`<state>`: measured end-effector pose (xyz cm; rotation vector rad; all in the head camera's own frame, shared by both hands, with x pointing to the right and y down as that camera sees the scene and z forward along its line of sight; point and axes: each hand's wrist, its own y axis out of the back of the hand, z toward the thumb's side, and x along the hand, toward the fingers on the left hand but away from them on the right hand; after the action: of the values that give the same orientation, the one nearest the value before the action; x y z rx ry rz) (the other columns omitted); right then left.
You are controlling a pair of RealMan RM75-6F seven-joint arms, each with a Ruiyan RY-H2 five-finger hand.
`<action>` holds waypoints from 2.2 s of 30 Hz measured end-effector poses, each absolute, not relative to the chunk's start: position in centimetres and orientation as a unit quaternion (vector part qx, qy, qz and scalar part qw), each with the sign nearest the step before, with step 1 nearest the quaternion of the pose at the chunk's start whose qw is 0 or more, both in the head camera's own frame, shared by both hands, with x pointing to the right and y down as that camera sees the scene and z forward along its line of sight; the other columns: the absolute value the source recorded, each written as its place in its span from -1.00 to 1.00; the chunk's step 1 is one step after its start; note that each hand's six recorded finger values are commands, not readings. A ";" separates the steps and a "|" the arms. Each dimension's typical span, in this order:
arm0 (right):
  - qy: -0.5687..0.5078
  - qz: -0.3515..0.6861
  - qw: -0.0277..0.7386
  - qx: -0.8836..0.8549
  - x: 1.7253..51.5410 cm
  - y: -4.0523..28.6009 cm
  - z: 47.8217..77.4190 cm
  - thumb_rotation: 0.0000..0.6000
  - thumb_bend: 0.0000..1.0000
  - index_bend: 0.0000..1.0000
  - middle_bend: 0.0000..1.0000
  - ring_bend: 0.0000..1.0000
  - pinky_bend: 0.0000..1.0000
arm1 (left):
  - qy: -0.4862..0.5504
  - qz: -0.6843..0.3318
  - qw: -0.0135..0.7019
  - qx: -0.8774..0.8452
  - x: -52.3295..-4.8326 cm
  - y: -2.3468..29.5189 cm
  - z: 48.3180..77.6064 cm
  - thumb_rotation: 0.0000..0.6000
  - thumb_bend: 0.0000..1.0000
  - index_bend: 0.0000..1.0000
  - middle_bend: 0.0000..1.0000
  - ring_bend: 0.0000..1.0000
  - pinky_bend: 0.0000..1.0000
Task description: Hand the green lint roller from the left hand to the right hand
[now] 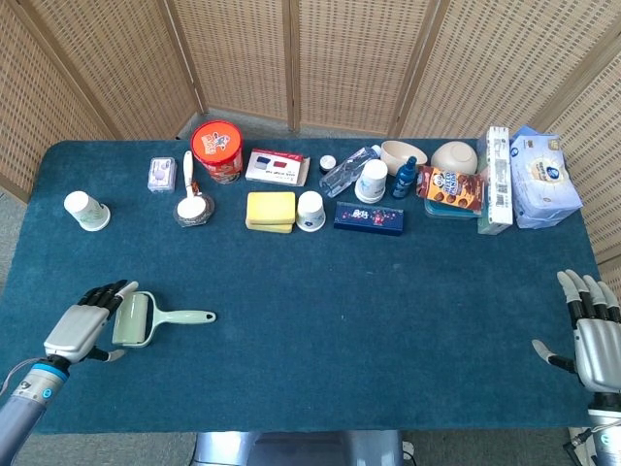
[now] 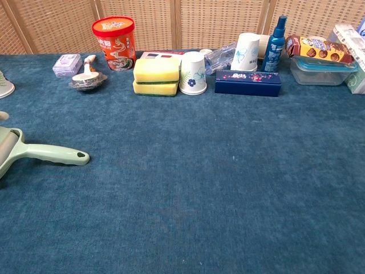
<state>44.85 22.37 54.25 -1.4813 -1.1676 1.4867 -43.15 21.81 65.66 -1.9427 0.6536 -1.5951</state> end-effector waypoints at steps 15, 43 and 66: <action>-0.459 0.573 0.359 -0.577 45.0 22.3 53.9 1.00 -1.00 -1.00 -1.00 -1.00 -1.00 | 0.253 -0.593 0.282 -0.711 -42.4 21.4 66.3 1.00 -1.00 -0.82 -0.48 -0.50 -0.20; -0.439 0.582 0.355 -0.586 44.4 22.7 54.9 1.00 -1.00 -1.00 -1.00 -1.00 -1.00 | 0.292 -0.513 0.293 -0.752 -40.3 18.8 61.8 1.00 -1.00 -0.73 -0.32 -0.36 -0.11; -0.372 0.546 0.296 -0.689 34.9 20.5 56.5 1.00 -1.00 -1.00 -1.00 -1.00 -1.00 | 0.238 -0.447 0.288 -0.813 -25.5 15.1 63.0 1.00 -1.00 -0.73 -0.32 -0.37 -0.11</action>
<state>34.85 20.51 56.53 -1.8329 -0.9902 1.4524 -25.52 15.15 62.98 -2.1704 0.6356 -1.1938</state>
